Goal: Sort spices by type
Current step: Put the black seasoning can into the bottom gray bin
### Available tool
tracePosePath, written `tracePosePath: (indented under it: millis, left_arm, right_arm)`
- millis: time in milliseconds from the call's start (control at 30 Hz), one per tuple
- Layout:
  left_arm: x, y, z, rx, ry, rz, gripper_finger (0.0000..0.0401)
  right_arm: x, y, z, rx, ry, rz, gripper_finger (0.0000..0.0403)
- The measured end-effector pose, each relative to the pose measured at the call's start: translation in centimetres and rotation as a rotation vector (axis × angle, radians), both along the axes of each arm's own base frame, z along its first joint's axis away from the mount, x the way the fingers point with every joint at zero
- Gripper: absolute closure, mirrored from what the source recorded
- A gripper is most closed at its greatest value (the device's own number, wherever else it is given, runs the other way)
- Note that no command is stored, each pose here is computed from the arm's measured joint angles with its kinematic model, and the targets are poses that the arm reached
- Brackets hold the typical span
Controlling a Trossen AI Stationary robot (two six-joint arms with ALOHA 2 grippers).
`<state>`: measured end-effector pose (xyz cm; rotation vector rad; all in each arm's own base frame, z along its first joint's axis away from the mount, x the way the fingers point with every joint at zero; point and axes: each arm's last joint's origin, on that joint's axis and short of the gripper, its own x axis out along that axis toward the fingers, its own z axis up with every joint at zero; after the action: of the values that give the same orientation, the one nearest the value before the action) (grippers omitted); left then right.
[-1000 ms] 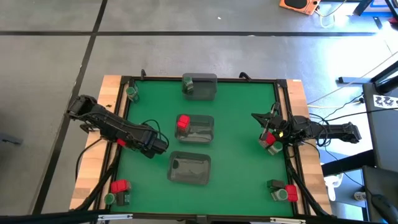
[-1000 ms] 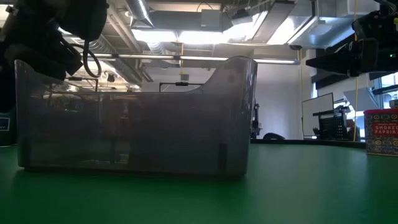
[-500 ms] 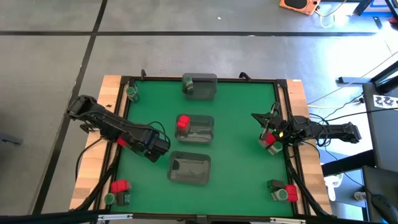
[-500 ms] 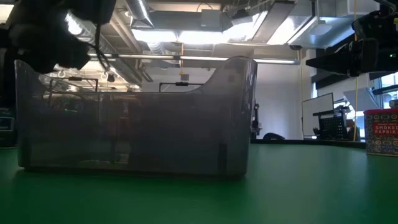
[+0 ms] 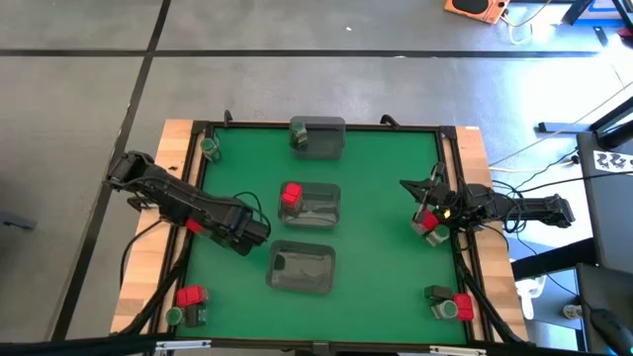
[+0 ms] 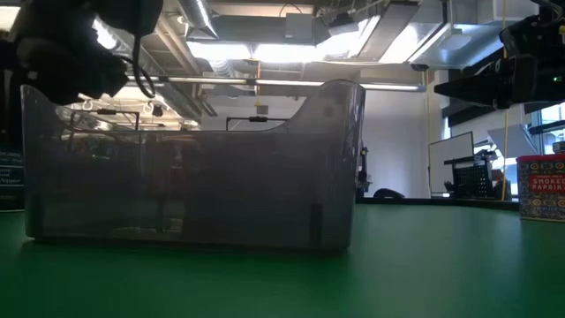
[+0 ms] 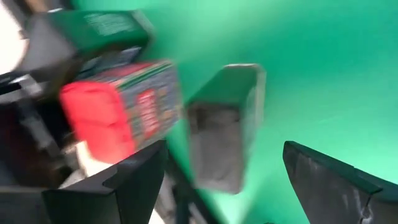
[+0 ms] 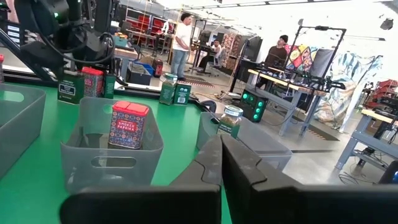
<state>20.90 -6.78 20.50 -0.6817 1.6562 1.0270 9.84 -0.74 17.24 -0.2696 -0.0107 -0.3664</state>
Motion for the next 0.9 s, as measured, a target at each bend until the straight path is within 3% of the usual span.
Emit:
tracePosePath:
  millis: [200, 367, 600, 767, 900]
  left_arm:
    - [-0.9, 0.3, -1.9, 0.02, 0.025, 0.032, 0.0085]
    - [-0.2, 0.0, -2.8, -0.04, -0.068, 0.001, 0.0102]
    - [0.5, -0.2, -3.0, -0.08, -0.138, -0.035, 0.0197]
    - [0.8, -0.3, -3.0, -0.115, -0.171, -0.127, 0.0272]
    - [1.7, -0.6, -1.8, -0.123, -0.226, -0.167, 0.0288]
  right_arm:
    - [0.0, 0.0, 0.0, 0.0, 0.006, 0.0, 0.0397]
    - [0.0, 0.0, -0.1, 0.0, 0.006, 0.0, 0.0397]
    - [0.0, 0.0, -0.1, 0.001, 0.005, 0.0, 0.0397]
    - [0.0, 0.0, -0.1, 0.001, 0.006, 0.0, 0.0397]
    - [0.0, 0.0, 0.0, 0.001, 0.005, 0.0, 0.0397]
